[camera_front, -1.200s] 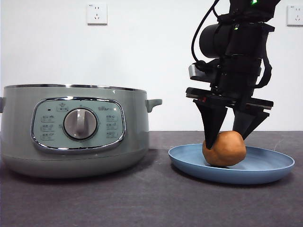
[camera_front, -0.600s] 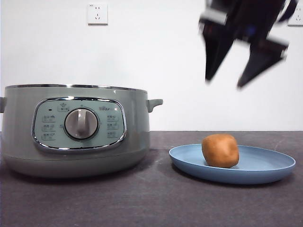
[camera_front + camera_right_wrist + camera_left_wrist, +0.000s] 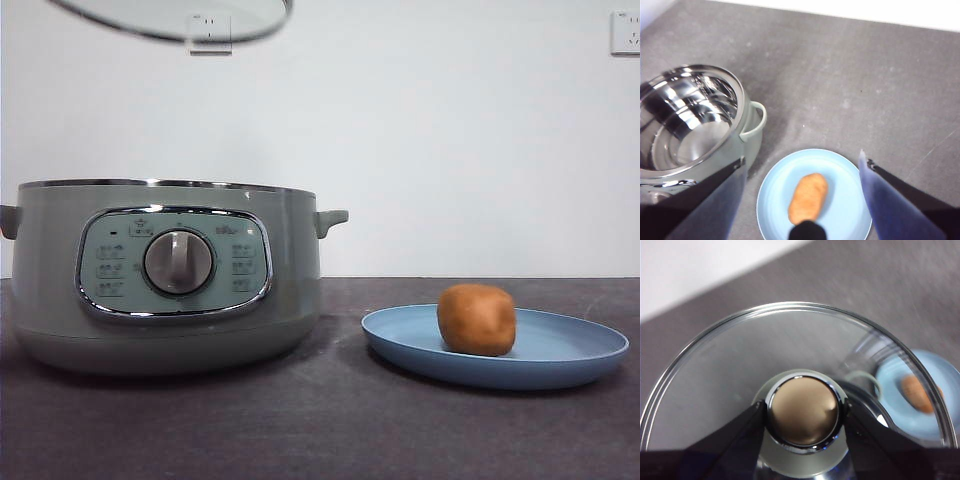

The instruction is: Take the potato out from the steamer,put the potato on the plate,close the lid

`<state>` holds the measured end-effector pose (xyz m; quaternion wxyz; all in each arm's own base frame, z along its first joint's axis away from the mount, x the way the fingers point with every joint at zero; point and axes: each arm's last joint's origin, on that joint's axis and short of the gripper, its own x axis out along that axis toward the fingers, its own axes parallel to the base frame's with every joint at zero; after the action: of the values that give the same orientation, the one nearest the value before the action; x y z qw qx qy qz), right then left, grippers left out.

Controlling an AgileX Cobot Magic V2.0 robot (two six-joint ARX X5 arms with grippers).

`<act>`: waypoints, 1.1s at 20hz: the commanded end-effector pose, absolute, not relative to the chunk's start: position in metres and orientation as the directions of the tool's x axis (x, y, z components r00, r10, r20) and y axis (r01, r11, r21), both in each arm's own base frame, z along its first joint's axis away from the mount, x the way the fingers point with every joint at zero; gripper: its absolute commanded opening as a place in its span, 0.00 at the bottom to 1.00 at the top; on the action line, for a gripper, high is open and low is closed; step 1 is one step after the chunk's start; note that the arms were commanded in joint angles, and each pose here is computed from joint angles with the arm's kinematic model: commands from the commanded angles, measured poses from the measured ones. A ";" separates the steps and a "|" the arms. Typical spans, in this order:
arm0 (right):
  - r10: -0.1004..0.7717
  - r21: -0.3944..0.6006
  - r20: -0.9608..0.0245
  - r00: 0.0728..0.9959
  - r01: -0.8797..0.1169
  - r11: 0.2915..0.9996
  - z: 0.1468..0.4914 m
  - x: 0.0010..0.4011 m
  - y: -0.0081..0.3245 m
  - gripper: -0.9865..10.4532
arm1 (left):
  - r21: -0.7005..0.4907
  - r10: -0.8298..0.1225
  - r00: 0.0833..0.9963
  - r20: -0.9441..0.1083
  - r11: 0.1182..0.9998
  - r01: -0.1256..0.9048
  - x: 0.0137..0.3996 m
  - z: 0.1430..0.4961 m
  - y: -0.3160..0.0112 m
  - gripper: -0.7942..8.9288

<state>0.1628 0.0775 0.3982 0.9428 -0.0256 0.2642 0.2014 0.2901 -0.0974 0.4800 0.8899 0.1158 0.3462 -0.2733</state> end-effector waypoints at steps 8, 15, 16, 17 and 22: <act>0.346 0.059 -0.535 0.771 -0.375 0.925 0.396 0.161 0.076 0.41 | -0.058 -0.448 0.483 -0.752 0.776 0.629 0.303 0.399 -0.116 0.07; 0.308 0.037 -0.538 0.785 -0.343 0.939 0.395 0.161 0.075 0.41 | -0.064 -0.461 0.547 -0.699 0.802 0.594 0.285 0.350 -0.105 0.07; 0.308 0.037 -0.538 0.784 -0.343 0.938 0.395 0.161 0.075 0.41 | -0.064 -0.460 0.549 -0.698 0.803 0.592 0.286 0.344 -0.105 0.07; 0.309 0.038 -0.539 0.784 -0.344 0.938 0.395 0.161 0.075 0.41 | -0.065 -0.461 0.556 -0.692 0.806 0.588 0.288 0.338 -0.106 0.07; 0.307 0.037 -0.548 0.778 -0.344 0.938 0.394 0.161 0.075 0.41 | -0.011 -0.367 0.590 -0.719 0.855 0.519 0.290 0.321 -0.103 0.07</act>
<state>0.1605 0.0747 0.3943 0.9416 -0.0373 0.2851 0.1750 0.2906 -0.1054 0.3205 0.8799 0.1004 0.3826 -0.2633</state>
